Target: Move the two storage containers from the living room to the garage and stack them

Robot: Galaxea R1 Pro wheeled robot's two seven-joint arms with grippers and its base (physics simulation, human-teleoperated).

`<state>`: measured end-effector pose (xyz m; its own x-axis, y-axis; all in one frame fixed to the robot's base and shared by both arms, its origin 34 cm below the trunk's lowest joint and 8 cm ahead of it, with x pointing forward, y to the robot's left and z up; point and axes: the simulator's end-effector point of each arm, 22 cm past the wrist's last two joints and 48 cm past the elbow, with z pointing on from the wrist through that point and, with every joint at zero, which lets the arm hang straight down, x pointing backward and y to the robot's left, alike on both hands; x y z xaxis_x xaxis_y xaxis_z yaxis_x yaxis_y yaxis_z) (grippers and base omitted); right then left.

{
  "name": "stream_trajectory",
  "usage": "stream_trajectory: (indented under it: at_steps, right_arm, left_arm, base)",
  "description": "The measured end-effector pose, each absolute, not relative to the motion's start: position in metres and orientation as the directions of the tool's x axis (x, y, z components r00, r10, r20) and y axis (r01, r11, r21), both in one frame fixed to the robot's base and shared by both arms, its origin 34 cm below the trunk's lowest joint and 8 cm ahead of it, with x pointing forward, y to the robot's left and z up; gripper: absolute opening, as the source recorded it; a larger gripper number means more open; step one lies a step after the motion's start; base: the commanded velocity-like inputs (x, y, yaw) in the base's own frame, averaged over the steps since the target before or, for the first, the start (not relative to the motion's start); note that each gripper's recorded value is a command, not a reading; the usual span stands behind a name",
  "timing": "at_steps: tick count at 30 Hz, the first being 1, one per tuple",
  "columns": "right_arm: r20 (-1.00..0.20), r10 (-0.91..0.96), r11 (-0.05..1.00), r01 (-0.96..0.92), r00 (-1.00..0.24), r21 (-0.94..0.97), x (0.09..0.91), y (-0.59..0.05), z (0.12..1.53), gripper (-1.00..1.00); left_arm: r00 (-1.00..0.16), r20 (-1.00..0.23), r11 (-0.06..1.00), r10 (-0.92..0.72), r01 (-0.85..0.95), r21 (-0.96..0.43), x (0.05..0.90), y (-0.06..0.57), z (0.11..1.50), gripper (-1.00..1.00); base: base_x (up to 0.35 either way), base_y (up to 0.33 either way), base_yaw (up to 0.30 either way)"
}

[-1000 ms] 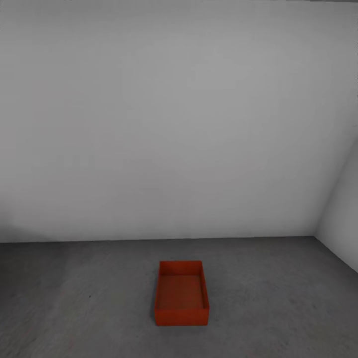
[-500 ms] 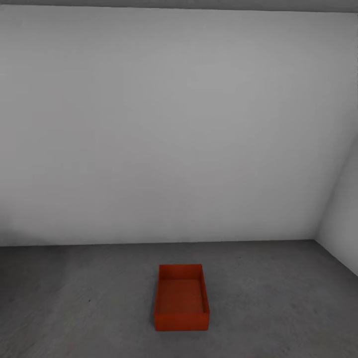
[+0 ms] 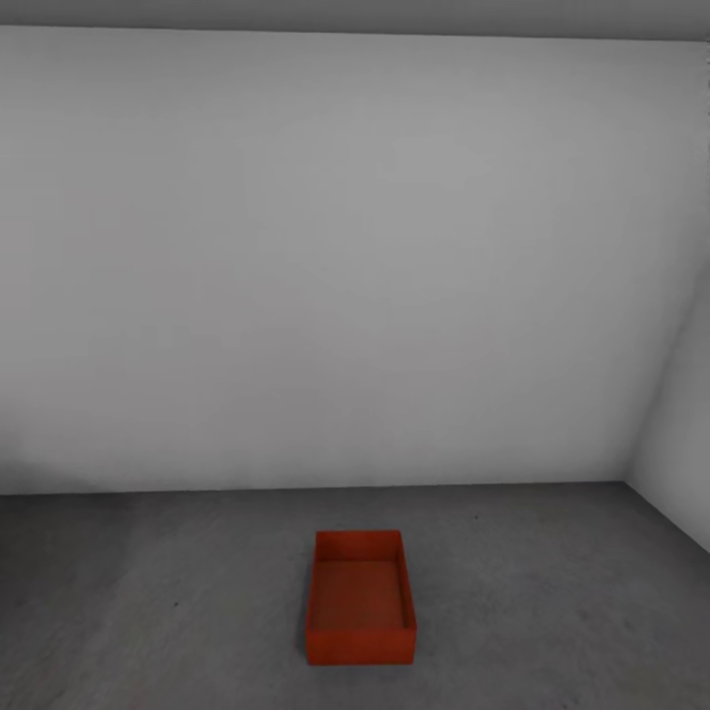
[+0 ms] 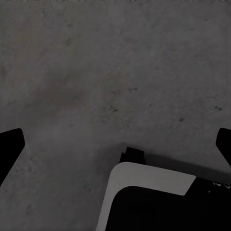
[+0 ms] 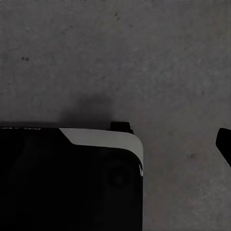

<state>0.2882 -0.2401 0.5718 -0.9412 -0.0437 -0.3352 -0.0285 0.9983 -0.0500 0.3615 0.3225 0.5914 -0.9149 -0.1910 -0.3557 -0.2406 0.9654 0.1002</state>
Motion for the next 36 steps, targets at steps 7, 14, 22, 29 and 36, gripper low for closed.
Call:
stream_trajectory:
  at_steps: [7, 14, 22, 29, 36]
  right_arm:
    - [-0.335, -0.046, 0.998, -0.031, -0.941, -0.051, 0.2884, -0.2404, 0.5719, 1.00]
    - [-0.336, -0.050, 0.998, -0.034, -0.941, -0.052, 0.2886, -0.2431, 0.5718, 1.00]
    - [-0.334, -0.051, 0.999, -0.050, -0.941, -0.012, 0.2878, -0.2370, 0.5713, 1.00]
    - [-0.334, -0.053, 0.999, -0.054, -0.941, -0.006, 0.2877, -0.2371, 0.5713, 1.00]
    - [-0.333, -0.053, 0.999, -0.053, -0.941, -0.008, 0.2875, -0.2387, 0.5711, 1.00]
  left_arm:
    - [-0.914, -0.357, 0.965, -0.191, -0.241, 0.100, 0.3618, 0.3225, 0.5916, 1.00]
    - [-0.915, -0.357, 0.965, -0.191, -0.240, 0.100, 0.3620, 0.3224, 0.5917, 1.00]
    - [-0.914, -0.357, 0.965, -0.191, -0.241, 0.100, 0.3619, 0.3224, 0.5917, 1.00]
    - [-0.914, -0.357, 0.965, -0.192, -0.241, 0.100, 0.3619, 0.3224, 0.5917, 1.00]
    - [-0.915, -0.357, 0.966, -0.191, -0.240, 0.100, 0.3620, 0.3224, 0.5917, 1.00]
  base:
    - [0.000, 0.000, -0.045]
    - [0.000, 0.000, -0.249]
    - [0.000, 0.000, -0.291]
    - [0.000, 0.000, -0.295]
    - [0.000, 0.000, -0.296]
